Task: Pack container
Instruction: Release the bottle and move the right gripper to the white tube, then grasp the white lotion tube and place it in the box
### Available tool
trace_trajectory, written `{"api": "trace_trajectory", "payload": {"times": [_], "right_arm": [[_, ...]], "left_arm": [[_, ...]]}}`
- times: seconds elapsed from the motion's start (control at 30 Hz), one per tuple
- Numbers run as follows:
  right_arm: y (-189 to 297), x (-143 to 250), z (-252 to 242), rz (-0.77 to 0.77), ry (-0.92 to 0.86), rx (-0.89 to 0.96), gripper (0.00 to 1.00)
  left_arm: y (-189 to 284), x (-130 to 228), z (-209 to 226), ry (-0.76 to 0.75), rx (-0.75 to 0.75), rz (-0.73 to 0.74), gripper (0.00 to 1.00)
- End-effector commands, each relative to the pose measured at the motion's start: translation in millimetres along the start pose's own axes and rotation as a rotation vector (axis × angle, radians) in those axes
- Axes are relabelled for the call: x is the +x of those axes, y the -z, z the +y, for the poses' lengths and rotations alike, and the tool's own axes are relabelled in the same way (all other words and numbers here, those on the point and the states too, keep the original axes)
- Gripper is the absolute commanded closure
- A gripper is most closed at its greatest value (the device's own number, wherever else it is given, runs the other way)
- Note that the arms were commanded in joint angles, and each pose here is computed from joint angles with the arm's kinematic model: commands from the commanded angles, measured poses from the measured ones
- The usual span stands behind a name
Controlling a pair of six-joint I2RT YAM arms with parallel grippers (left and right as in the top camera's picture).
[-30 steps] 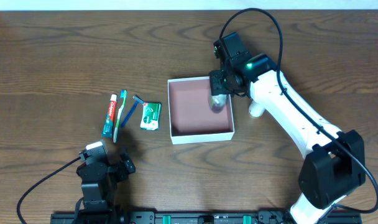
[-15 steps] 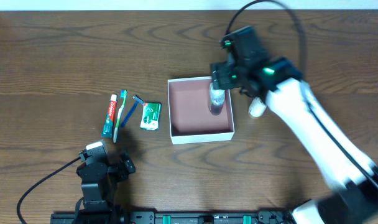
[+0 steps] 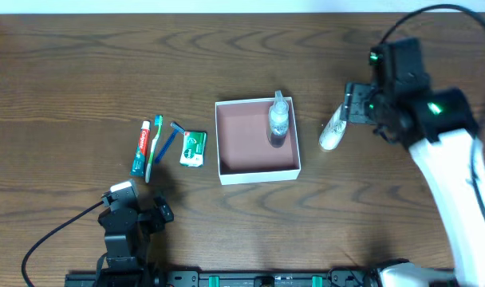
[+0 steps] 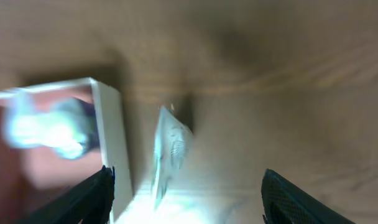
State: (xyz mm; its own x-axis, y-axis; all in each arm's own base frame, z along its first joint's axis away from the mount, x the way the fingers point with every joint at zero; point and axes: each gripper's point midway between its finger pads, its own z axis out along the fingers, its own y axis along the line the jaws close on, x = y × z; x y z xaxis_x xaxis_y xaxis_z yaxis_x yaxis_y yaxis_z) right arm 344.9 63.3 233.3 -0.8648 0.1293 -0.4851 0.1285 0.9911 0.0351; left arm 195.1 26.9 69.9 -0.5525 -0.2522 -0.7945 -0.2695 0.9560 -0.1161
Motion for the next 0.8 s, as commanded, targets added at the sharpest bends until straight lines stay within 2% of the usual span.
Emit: {"api": "trace_trajectory", "payload": {"times": [0.0, 0.1, 0.13, 0.2, 0.27, 0.33, 0.4, 0.47, 0.77], "right_arm": [[-25.5, 8.3, 3.1, 0.073, -0.027, 0.015, 0.27], [-45.3, 15.7, 6.6, 0.136, -0.036, 0.024, 0.32], [-51.3, 17.8, 7.4, 0.154, -0.035, 0.027, 0.37], [-60.4, 21.3, 7.4, 0.180, -0.030, 0.039, 0.51], [-63.7, 22.4, 7.4, 0.189, -0.029, 0.043, 0.62], [-60.2, 17.8, 8.6, 0.168, -0.032, 0.034, 0.78], [-50.4, 11.0, 9.7, 0.131, -0.037, 0.019, 0.85], [-33.8, 4.2, 9.5, 0.083, -0.036, 0.000, 0.99], [67.7, -10.2, 9.7, -0.185, -0.045, -0.131, 0.99]], "left_arm": [[-2.0, 3.2, 1.5, 0.003, -0.005, 0.003, 0.02], [-2.0, 3.2, 1.5, 0.003, -0.005, 0.003, 0.02], [-2.0, 3.2, 1.5, 0.003, -0.005, 0.003, 0.02], [-2.0, 3.2, 1.5, 0.003, -0.005, 0.003, 0.02], [-2.0, 3.2, 1.5, 0.003, -0.005, 0.003, 0.02], [-2.0, 3.2, 1.5, 0.003, -0.005, 0.003, 0.02], [-2.0, 3.2, 1.5, 0.003, -0.005, 0.003, 0.02], [-2.0, 3.2, 1.5, 0.003, -0.005, 0.003, 0.02], [-2.0, 3.2, 1.5, 0.003, -0.005, 0.003, 0.02]]}}
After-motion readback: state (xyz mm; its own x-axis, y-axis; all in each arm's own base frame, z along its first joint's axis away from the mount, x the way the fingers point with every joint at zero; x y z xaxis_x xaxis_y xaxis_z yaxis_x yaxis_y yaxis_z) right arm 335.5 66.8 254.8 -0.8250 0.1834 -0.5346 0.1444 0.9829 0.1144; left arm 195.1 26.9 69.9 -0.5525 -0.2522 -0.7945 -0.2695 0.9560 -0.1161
